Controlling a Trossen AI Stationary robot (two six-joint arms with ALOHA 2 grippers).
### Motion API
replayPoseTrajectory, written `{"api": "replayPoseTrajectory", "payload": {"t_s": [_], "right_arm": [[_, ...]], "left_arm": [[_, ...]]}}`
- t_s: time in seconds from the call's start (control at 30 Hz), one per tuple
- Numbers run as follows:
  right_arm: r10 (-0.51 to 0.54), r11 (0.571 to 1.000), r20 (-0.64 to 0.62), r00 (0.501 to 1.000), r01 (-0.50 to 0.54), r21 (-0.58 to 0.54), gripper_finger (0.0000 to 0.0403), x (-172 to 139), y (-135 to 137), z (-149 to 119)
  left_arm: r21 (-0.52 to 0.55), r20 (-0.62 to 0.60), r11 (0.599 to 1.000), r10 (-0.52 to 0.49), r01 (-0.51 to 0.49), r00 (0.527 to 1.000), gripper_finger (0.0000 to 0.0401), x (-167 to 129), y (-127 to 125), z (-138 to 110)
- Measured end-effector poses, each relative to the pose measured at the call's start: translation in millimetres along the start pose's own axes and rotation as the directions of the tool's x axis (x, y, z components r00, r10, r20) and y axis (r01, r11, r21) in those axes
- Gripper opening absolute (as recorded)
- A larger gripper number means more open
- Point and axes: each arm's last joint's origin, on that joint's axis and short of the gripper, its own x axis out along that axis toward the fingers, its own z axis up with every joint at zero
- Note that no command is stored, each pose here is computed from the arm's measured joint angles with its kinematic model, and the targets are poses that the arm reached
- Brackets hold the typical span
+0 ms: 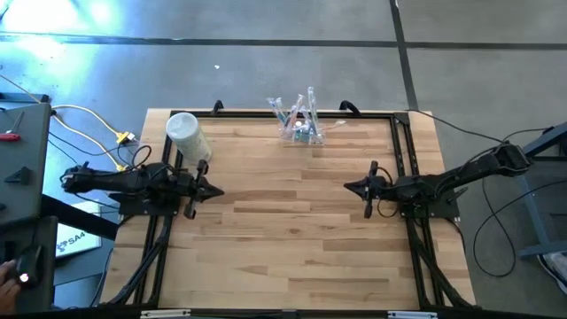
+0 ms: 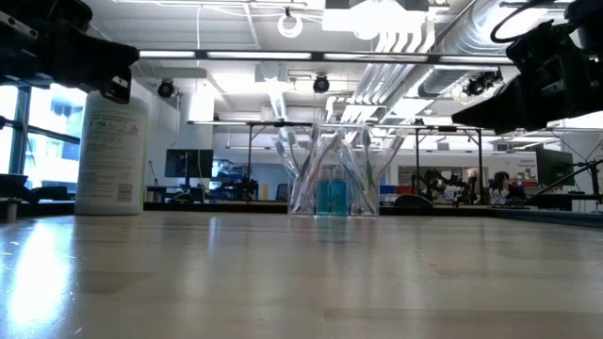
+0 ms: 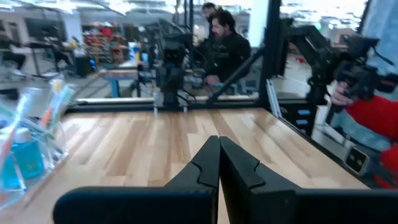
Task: Pick & Place toothbrushing station
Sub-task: Return to Home Position
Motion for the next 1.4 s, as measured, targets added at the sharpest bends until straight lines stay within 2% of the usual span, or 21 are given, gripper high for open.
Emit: {"api": "replayPoseTrajectory", "payload": {"t_s": [0.1,0.2,0.4,1.4], "right_arm": [[-0.001,1.000,-0.027,1.000,0.001,-0.014,0.0002,0,0,-3],[-0.001,1.000,-0.041,0.999,0.000,-0.020,0.0002,0,0,-4],[-0.001,1.000,-0.049,0.999,0.000,-0.025,0.0002,0,0,-5],[-0.001,1.000,-0.049,0.999,0.000,-0.025,0.0002,0,0,-5]], "left_arm": [[0.003,-0.021,1.000,0.020,-0.020,1.000,0.0000,0,-3,-2],[0.004,-0.096,1.000,-0.006,0.007,0.995,0.0000,0,-6,-10],[0.012,-0.140,0.998,-0.056,0.058,0.989,0.0000,-1,-9,-14],[0.018,-0.147,0.999,-0.029,0.032,0.989,0.0006,-1,-9,-15]]}}
